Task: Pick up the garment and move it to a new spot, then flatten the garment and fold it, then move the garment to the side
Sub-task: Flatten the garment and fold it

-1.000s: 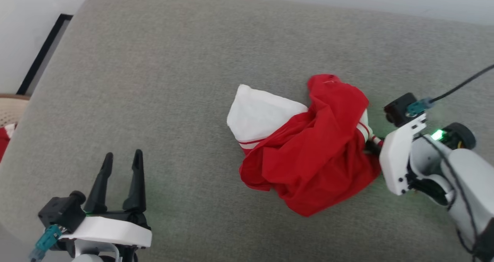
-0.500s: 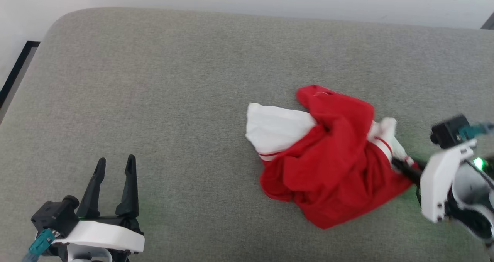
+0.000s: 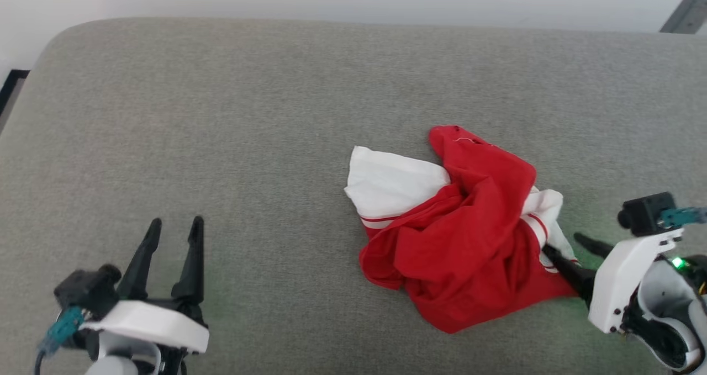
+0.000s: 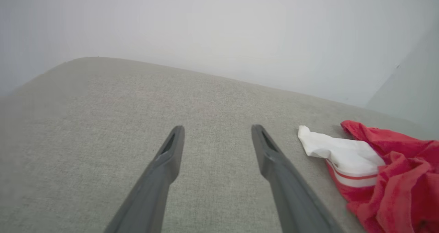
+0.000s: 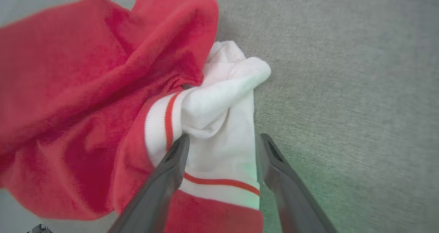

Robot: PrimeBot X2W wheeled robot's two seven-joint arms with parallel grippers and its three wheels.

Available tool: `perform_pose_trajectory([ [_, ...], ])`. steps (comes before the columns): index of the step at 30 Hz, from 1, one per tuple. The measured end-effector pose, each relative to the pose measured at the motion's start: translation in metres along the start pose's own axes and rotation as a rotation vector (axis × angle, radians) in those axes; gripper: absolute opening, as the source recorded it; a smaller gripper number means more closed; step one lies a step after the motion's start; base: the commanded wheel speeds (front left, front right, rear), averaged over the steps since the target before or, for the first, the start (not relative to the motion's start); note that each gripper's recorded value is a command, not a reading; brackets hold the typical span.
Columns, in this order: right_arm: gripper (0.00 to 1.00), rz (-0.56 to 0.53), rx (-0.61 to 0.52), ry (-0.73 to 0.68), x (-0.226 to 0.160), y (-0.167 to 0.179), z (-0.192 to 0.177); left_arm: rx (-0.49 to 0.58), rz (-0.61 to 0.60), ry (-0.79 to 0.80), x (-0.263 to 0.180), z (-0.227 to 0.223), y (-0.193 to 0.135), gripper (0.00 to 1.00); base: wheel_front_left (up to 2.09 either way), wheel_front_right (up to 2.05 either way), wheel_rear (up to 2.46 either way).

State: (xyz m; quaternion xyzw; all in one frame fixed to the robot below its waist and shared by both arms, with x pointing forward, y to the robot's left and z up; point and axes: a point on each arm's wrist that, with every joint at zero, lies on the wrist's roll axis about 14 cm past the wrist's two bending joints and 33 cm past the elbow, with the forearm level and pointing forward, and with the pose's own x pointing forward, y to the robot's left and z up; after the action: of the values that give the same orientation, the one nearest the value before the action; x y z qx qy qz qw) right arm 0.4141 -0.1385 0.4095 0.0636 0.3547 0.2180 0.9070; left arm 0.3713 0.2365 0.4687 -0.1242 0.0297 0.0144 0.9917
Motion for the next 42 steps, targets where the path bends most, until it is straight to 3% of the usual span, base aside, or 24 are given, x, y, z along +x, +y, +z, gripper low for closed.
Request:
perform_pose_trajectory([
  [11,1.00,-0.135,0.026,-0.352,-0.047,-0.027,0.053,0.031,-0.289,0.196,0.056,0.014,-0.068,1.00,0.00,0.00,0.00],
  [21,1.00,-0.339,0.026,-0.630,-0.097,-0.061,0.070,0.144,-0.456,0.542,0.093,-0.011,-0.122,1.00,0.00,0.00,0.00],
  [32,1.00,-0.489,0.052,-0.762,-0.125,-0.084,0.065,0.239,-0.457,0.942,0.112,-0.071,-0.149,1.00,0.00,0.00,0.00],
  [42,1.00,-0.511,0.082,-0.736,-0.120,-0.092,0.053,0.386,-0.321,1.160,0.118,-0.115,-0.128,1.00,0.00,0.00,0.00],
])
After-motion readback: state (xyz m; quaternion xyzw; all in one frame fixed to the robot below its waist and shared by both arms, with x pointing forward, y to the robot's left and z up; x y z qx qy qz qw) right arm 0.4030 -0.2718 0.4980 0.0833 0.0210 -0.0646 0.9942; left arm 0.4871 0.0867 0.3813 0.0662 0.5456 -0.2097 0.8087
